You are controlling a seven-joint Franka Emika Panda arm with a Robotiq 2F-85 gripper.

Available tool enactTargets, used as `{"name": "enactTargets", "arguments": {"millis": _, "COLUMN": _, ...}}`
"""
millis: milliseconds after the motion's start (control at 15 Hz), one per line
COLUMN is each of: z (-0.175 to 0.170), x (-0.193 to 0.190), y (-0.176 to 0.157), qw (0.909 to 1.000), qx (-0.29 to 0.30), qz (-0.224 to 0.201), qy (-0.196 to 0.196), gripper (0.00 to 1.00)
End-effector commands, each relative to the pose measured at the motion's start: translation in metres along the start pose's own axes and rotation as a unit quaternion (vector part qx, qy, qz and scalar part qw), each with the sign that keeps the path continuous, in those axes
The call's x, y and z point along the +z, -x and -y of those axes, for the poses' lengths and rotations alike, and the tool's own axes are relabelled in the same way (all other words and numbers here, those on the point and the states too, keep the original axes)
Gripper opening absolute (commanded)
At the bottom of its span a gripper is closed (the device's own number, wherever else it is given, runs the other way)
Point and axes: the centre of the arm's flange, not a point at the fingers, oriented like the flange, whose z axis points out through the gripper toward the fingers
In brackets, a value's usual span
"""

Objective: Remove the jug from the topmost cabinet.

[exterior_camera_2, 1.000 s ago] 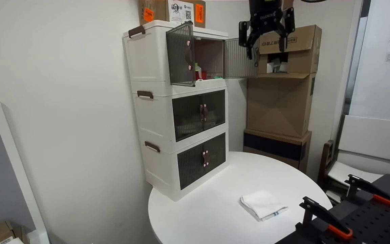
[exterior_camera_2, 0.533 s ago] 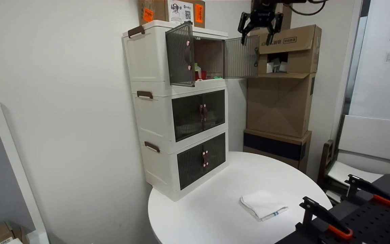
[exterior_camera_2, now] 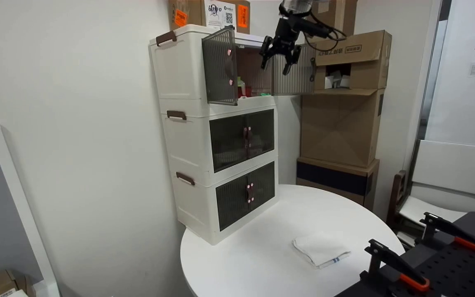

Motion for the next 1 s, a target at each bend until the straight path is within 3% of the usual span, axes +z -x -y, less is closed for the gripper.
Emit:
{"name": "enactTargets", "arguments": {"millis": 0, "z": 0.001, "x": 0.007, "y": -0.008, "qw": 0.9996, "qx": -0.024, "qz": 0.010, "qy": -0.007, "gripper": 1.00}}
{"name": "enactTargets", "arguments": {"millis": 667, "z": 0.000, "x": 0.012, "y": -0.010, "qw": 0.9995, "qx": -0.028, "qz": 0.014, "qy": -0.008, "gripper": 1.00}}
{"name": "enactTargets", "arguments": {"millis": 933, "z": 0.009, "x": 0.024, "y": -0.015, "qw": 0.9987, "qx": -0.034, "qz": -0.030, "qy": -0.021, "gripper": 1.00}}
